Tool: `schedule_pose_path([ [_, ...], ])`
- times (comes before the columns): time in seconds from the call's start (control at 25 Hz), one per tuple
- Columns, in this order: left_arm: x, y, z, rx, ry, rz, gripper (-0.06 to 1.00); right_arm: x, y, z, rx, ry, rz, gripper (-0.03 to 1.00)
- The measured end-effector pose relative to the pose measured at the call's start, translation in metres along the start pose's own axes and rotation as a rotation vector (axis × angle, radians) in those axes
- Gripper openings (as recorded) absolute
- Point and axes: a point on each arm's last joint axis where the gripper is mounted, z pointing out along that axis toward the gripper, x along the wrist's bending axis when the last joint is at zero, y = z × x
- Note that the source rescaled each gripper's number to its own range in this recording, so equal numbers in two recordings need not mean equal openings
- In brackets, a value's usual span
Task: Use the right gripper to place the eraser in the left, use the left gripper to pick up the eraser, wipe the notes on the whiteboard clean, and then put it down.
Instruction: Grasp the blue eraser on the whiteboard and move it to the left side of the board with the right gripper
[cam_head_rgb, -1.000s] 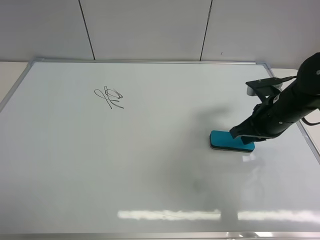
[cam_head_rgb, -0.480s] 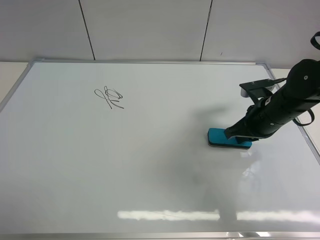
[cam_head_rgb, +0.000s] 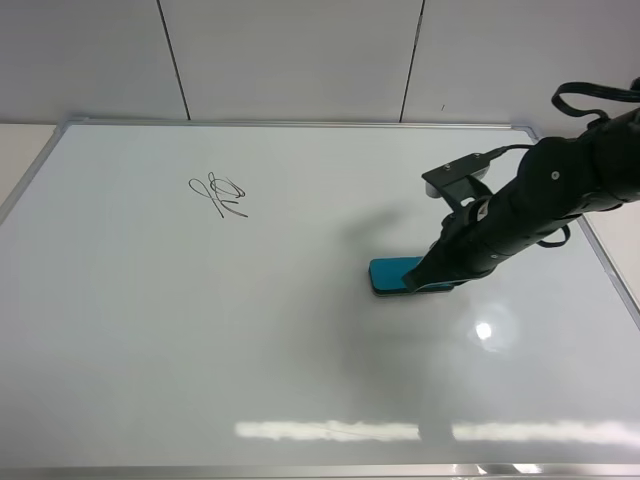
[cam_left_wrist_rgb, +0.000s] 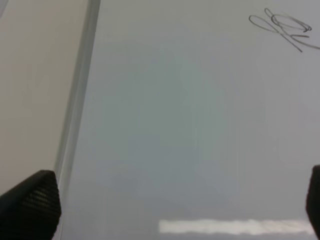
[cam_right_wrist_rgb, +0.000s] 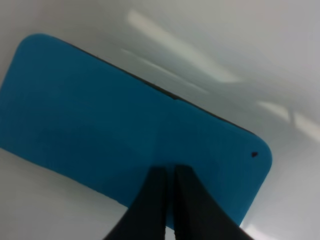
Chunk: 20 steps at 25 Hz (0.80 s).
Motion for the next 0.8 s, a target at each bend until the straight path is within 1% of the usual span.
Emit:
schedule_pose_path([
  [0.12,0.000,0.000,0.000,0.000,0.000,0.000,1.00,0.022,0.014,0.007,0.000,0.033,-0.030,0.00],
  [0.2,0.000,0.000,0.000,0.000,0.000,0.000,1.00,0.037,0.027,0.011,0.000,0.057,-0.028,0.00],
  [0.32,0.000,0.000,0.000,0.000,0.000,0.000,1.00,0.064,0.047,0.019,0.015,0.094,-0.050,0.00],
  [0.4,0.000,0.000,0.000,0.000,0.000,0.000,1.00,0.080,0.060,0.026,0.046,0.111,-0.052,0.00],
  [0.48,0.000,0.000,0.000,0.000,0.000,0.000,1.00,0.094,0.076,0.032,0.063,0.119,-0.055,0.00],
  [0.56,0.000,0.000,0.000,0.000,0.000,0.000,1.00,0.108,0.088,0.040,0.086,0.120,-0.085,0.00],
  [0.8,0.000,0.000,0.000,0.000,0.000,0.000,1.00,0.165,0.125,0.058,0.052,0.136,-0.178,0.00],
])
